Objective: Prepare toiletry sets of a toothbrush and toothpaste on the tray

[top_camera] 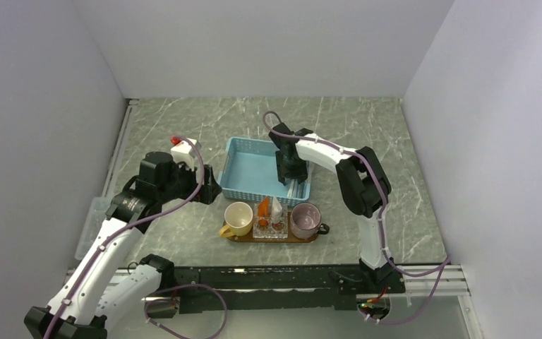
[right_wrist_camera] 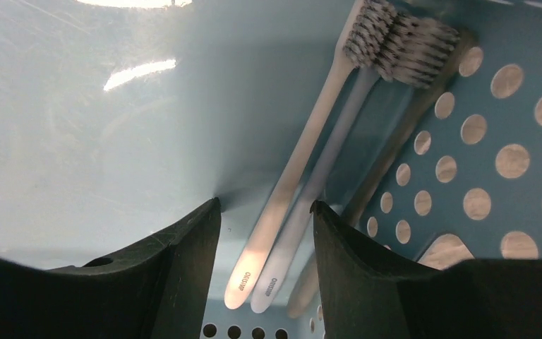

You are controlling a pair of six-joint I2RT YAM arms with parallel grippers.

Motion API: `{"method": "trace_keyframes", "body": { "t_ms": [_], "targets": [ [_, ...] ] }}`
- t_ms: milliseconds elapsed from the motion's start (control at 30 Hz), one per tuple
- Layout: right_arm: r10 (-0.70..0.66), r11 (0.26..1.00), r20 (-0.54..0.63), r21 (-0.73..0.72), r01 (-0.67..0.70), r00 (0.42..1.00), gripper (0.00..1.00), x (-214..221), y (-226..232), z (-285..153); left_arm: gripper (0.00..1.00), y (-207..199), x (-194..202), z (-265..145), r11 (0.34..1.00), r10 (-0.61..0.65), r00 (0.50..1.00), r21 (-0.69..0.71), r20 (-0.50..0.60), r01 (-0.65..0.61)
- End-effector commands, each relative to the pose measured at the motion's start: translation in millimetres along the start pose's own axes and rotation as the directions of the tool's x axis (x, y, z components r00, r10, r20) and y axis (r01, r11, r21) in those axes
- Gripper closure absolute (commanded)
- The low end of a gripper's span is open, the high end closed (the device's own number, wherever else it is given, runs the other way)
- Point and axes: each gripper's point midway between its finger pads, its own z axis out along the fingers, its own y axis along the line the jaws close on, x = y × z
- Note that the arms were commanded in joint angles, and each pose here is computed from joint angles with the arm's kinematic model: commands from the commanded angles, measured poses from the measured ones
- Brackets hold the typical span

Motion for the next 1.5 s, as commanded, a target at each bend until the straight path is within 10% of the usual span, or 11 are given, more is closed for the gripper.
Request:
{"method": "trace_keyframes", "body": {
  "t_ms": [0,267,933,1467],
  "targets": [
    [0.002,0.994,-0.030,-0.111,-0.005,1.000,0.47,6,18,2,0.01,-1,-15,0,0.999,0.037,0.998,0.000,0.050,-0.037],
    [-0.008,0.988,0.026,-0.153,0.012,1.000,0.50,-7,26,-15,0.01,-1,-16,0,0.999,0.037,0.998,0.000,0.048,-0.037],
    [-0.036,0.998,0.047,-0.058,0.038,0.998,0.96,-15,15,-20,0.01,-3,-17,1,0.999,0.038,0.998,0.008,0.051,-0.038],
    [-0.037,0.999,0.002,-0.021,0.037,0.999,0.76,-4,14,3,0.01,-3,-17,-1,0.999,0.038,0.998,0.009,0.055,-0.039]
  ]
}}
